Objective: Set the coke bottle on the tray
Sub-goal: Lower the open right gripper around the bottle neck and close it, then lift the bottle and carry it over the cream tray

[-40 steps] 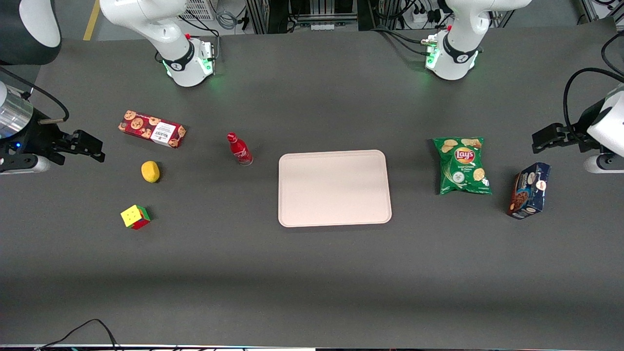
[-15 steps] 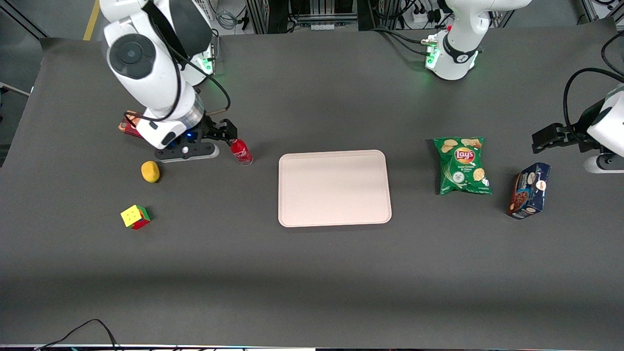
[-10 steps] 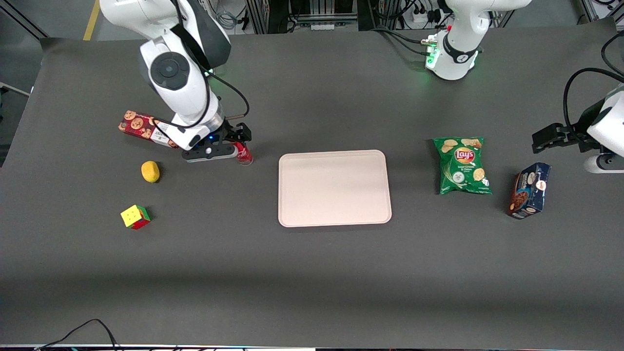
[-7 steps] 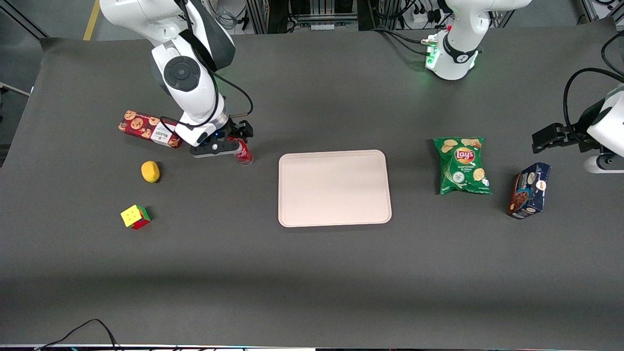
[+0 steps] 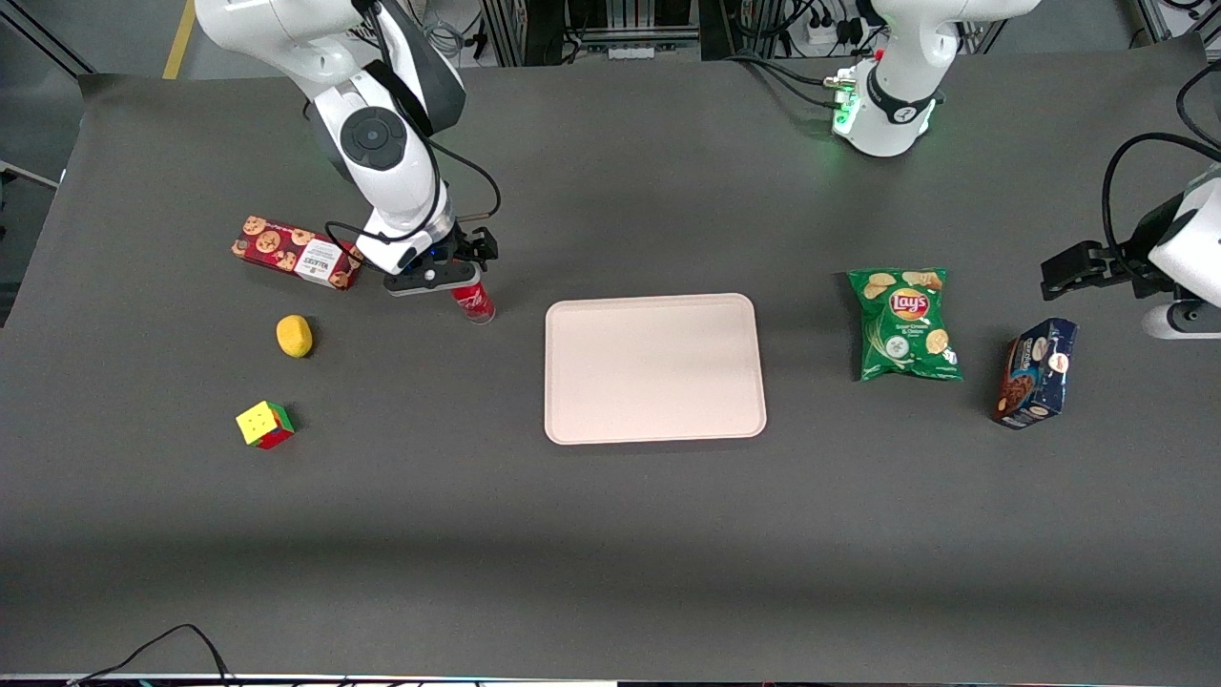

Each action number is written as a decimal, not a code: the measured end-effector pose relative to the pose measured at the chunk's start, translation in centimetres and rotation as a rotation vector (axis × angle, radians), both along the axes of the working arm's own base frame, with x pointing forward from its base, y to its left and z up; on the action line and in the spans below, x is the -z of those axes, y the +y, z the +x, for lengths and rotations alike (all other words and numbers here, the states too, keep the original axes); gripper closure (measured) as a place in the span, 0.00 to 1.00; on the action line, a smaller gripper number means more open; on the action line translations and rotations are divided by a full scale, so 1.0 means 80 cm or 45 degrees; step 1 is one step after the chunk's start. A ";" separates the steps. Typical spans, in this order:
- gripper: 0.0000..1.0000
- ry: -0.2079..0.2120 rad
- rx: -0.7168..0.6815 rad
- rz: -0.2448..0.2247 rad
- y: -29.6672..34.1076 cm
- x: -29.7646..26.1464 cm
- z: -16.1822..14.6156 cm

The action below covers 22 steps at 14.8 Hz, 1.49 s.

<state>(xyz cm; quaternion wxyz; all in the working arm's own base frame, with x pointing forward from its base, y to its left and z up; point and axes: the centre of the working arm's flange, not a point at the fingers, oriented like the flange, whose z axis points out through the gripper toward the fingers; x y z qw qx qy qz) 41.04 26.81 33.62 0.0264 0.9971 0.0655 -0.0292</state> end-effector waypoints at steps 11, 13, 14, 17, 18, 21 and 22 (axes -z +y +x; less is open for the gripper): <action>0.01 -0.003 0.002 0.001 -0.006 0.014 -0.008; 0.01 -0.002 0.004 0.001 -0.007 0.015 -0.008; 0.02 0.002 0.011 0.006 -0.007 0.015 -0.009; 0.04 0.007 0.020 0.013 -0.007 0.016 -0.010; 0.10 0.009 0.020 0.012 -0.008 0.017 -0.010; 0.20 0.011 0.023 0.012 -0.008 0.018 -0.010; 0.20 0.011 0.023 0.012 -0.008 0.018 -0.010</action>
